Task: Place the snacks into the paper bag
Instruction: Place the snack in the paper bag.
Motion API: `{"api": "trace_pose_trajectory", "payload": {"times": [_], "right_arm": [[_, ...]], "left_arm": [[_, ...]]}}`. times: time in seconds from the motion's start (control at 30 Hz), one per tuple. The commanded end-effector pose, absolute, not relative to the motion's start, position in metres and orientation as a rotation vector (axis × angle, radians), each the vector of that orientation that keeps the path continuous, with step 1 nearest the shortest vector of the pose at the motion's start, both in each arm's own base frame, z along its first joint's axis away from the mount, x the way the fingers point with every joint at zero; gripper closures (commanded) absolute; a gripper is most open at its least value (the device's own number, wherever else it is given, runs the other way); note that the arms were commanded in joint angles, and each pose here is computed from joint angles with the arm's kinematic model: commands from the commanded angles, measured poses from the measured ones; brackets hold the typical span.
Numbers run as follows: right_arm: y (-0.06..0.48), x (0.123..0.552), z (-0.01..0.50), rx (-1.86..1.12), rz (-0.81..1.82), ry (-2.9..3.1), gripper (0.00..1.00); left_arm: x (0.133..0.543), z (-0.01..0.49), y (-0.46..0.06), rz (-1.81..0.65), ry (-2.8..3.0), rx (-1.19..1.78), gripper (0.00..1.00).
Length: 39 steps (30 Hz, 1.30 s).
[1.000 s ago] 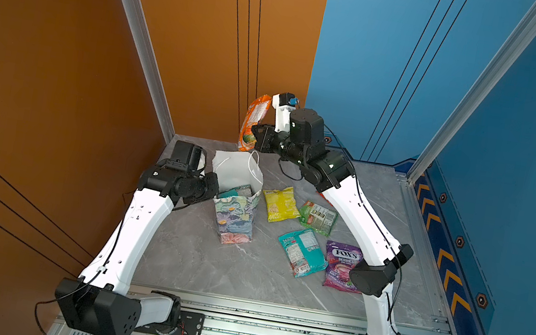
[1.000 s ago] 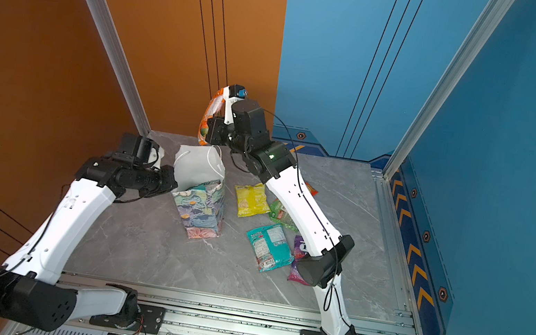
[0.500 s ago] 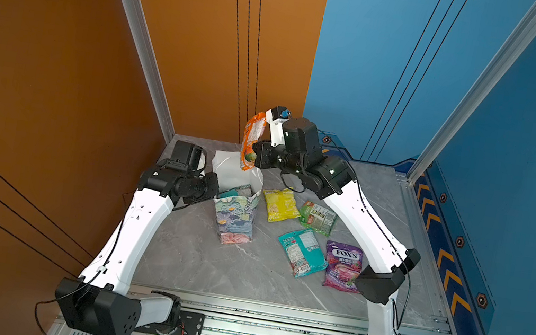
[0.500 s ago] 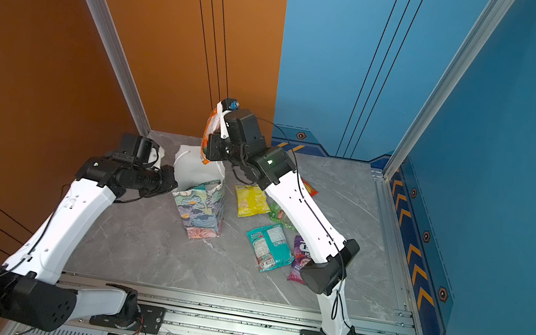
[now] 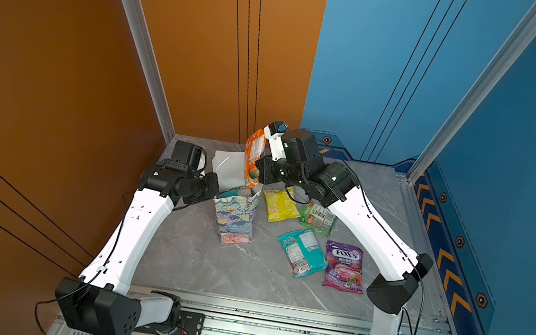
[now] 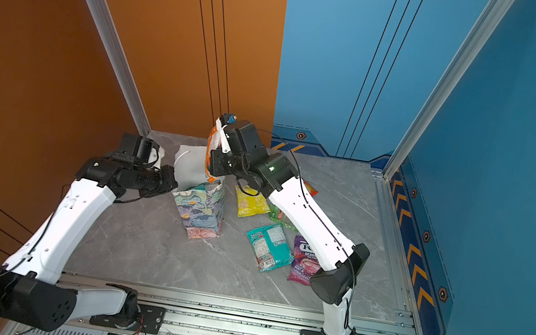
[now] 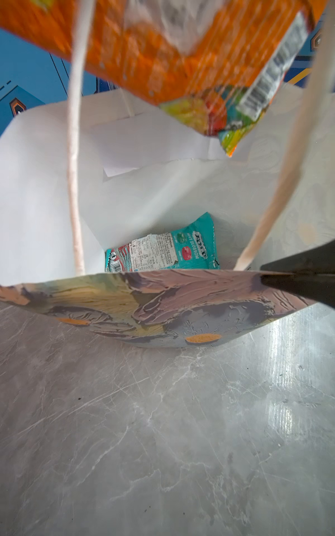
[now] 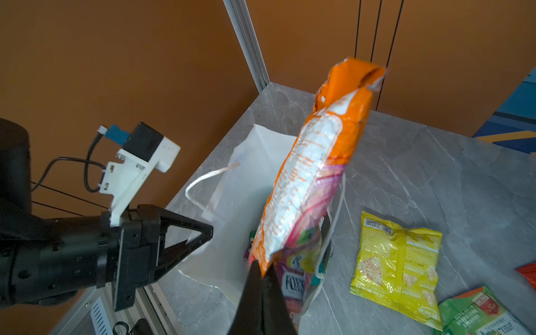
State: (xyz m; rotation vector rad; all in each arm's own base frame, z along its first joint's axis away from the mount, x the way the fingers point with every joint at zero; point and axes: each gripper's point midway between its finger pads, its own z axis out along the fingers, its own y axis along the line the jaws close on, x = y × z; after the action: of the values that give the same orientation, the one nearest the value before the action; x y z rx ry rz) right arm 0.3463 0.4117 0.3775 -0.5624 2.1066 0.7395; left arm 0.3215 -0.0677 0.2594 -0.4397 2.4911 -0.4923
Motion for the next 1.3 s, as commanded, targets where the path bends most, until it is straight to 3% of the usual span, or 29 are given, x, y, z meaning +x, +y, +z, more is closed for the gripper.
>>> {"api": "trace_pose_trajectory", "payload": {"times": [0.0,0.83,1.07,1.27], "right_arm": [[0.41,0.334,0.393,-0.612,0.762,2.068,1.0],[0.426,0.339,0.333,-0.695,0.549,2.2,1.0],[0.458,0.321,0.354,-0.758,0.811,2.156,0.63],[0.457,0.317,0.371,-0.742,0.913,2.131,0.58]], "left_arm": [[0.324,0.267,-0.071,-0.532,2.455,-0.43,1.0],[0.322,0.269,-0.072,-0.542,2.45,-0.428,1.0],[0.324,0.267,-0.073,-0.551,2.452,-0.428,1.0],[0.323,0.267,-0.072,-0.548,2.448,-0.43,1.0]]}}
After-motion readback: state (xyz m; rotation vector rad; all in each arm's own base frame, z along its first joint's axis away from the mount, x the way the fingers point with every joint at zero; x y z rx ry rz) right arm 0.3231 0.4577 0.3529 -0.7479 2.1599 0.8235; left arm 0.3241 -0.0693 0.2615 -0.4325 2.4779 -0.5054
